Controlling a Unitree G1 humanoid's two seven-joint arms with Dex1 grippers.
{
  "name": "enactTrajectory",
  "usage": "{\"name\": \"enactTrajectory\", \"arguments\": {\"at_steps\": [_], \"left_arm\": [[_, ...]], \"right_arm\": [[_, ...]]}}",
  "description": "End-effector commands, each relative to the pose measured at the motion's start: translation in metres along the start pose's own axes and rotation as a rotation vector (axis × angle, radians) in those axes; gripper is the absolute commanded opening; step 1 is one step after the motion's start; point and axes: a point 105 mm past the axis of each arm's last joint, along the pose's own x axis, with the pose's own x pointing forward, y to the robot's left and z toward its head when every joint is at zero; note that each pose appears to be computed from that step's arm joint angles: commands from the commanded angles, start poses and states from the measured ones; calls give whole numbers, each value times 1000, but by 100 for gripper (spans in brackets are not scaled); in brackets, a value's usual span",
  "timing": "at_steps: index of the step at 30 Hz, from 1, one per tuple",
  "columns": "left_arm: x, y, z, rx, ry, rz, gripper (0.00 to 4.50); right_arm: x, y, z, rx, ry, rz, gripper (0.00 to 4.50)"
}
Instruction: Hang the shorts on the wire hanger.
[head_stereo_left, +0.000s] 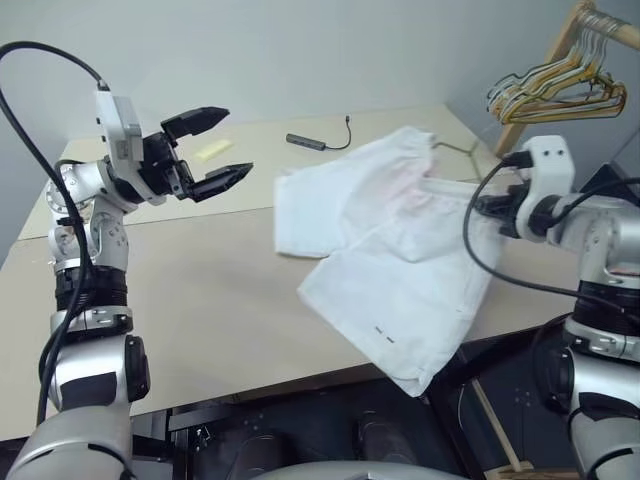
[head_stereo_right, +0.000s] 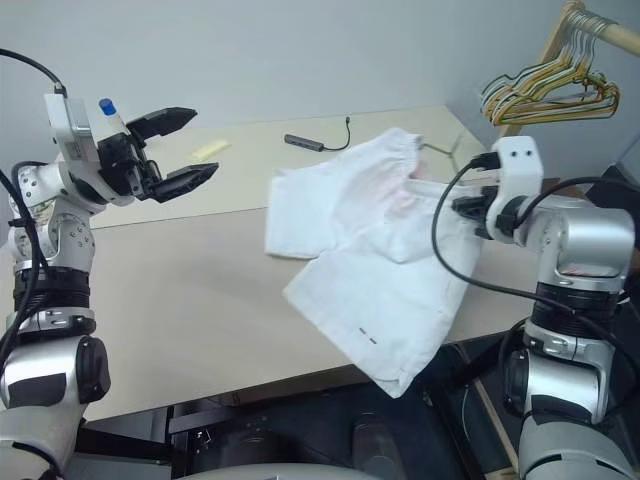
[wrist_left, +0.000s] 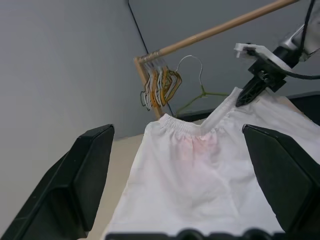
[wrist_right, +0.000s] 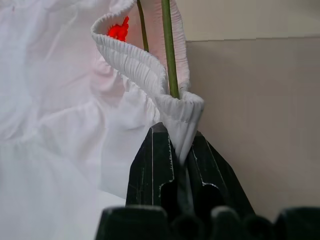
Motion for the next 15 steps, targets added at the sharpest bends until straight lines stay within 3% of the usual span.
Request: {"name": "enactTrajectory", "arguments": {"at_steps": [1, 8, 15], "left_arm": [[3, -6, 21, 25, -66, -32, 445], [6, -12, 27, 11, -108, -24, 445], [6, -18, 28, 19, -101, -23, 445]], "right_arm": [[-12, -26, 14, 87, -29, -184, 0], [-25, -65, 12, 302, 26, -529, 0], [-51, -112, 22, 481, -88, -792, 0]]}}
